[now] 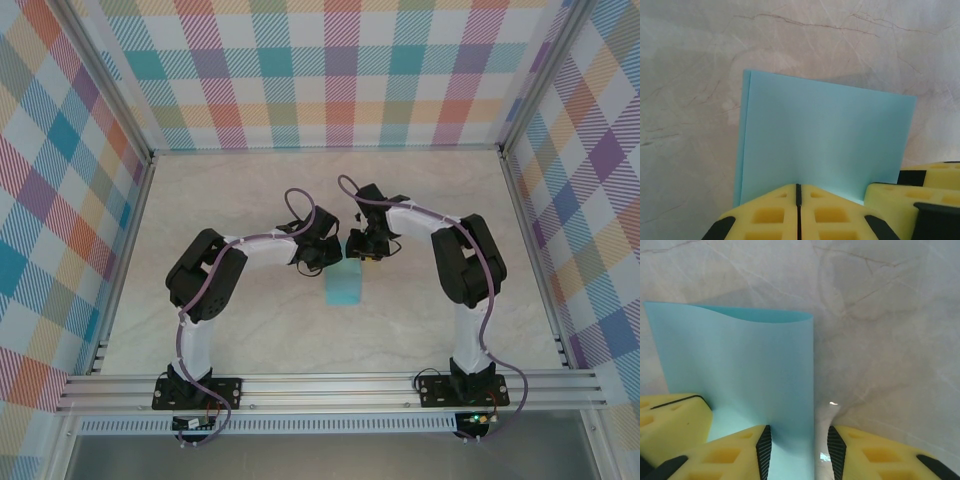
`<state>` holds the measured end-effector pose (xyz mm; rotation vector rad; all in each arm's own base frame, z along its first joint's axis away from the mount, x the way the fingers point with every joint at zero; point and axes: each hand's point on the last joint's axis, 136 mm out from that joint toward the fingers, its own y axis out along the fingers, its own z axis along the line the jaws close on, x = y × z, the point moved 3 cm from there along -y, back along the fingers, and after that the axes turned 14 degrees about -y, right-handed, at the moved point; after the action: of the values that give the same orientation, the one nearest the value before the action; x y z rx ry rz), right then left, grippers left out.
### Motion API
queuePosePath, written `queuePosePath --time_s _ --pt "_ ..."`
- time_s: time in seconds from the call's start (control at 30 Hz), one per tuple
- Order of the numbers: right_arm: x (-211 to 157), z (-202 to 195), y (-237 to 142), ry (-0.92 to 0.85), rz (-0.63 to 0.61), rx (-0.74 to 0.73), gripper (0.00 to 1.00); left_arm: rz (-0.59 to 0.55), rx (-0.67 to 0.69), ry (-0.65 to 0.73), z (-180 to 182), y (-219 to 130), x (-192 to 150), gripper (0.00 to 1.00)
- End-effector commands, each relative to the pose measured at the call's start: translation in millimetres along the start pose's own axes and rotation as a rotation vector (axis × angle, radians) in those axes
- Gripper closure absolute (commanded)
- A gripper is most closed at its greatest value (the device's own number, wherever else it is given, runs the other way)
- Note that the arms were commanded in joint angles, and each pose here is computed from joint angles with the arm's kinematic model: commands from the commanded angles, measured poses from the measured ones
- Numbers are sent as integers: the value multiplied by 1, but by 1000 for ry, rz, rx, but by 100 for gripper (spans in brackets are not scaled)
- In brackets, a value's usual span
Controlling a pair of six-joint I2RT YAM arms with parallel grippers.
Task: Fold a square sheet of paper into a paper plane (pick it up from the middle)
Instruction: Fold the square sheet of paper in half at the center of the table.
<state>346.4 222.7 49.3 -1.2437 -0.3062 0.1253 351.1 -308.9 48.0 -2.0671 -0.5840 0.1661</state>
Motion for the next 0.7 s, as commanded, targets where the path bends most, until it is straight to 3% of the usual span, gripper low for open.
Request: queuePosePath --time_s 0.0,0.17,0.47,0.67 --pt "-6 3 -16 -7 -36 12 58 17 93 5 25 14 -2 93" --pt "-20 13 -42 10 -94 91 56 22 99 16 27 14 -3 93" --pt "-62 23 -30 67 -18 272 55 32 94 24 26 14 -4 93" --pt "-75 22 -19 96 23 301 56 32 95 23 26 15 -4 93"
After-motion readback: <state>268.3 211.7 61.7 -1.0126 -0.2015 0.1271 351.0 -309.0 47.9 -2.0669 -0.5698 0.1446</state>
